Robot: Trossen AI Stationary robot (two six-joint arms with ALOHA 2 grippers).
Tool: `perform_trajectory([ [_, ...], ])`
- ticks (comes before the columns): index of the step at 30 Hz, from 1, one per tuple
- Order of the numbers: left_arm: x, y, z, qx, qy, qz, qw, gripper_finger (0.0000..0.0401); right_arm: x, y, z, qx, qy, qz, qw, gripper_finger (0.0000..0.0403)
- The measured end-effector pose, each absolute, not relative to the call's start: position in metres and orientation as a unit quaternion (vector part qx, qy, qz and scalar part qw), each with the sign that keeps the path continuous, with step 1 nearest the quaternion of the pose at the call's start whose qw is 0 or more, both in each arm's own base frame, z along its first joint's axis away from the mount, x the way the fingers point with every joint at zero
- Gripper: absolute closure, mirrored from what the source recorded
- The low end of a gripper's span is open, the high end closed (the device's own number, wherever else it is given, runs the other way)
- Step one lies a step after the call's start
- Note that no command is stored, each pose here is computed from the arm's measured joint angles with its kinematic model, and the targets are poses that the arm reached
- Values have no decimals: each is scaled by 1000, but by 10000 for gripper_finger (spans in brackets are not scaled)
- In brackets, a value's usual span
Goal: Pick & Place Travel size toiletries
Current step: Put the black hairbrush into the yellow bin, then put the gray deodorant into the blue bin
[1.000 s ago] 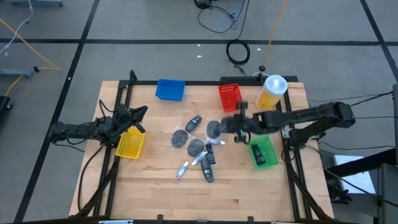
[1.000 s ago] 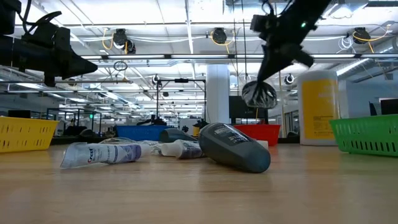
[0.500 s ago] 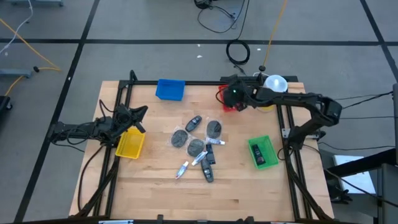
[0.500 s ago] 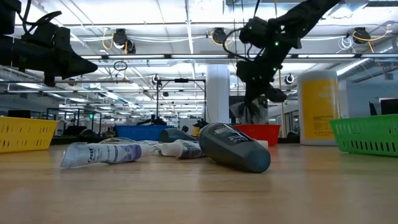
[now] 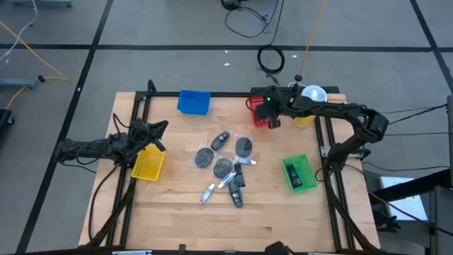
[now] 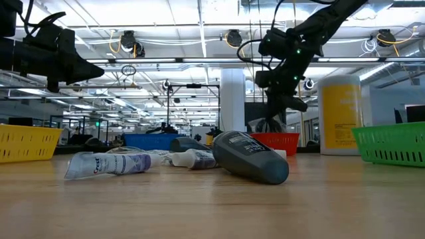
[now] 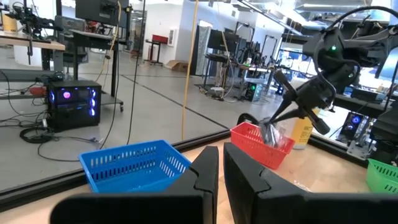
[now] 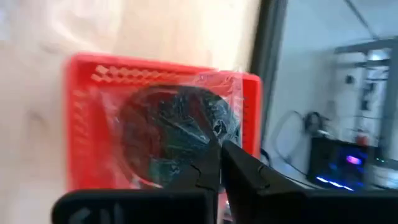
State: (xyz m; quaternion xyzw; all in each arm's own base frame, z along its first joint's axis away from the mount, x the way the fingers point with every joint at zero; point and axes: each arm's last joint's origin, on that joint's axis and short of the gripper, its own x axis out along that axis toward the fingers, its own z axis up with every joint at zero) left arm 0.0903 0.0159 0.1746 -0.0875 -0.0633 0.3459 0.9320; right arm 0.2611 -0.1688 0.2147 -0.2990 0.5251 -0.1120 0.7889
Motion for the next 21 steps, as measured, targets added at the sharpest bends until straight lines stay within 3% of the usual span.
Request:
perform_trajectory([
  [9, 90, 16, 175, -87, -63, 346, 932, 377, 259, -171, 208, -302, 512, -113, 796, 327],
  [15, 90, 16, 175, -87, -63, 346, 932, 377, 269, -163, 225, -327, 497, -272, 756, 265],
  [18, 90, 16, 175, -87, -63, 346, 932, 377, 276, -138, 238, -269, 436, -294, 806, 252],
  [21, 90, 16, 175, -87, -63, 346, 932, 377, 286, -105, 247, -174, 358, -217, 891, 252],
])
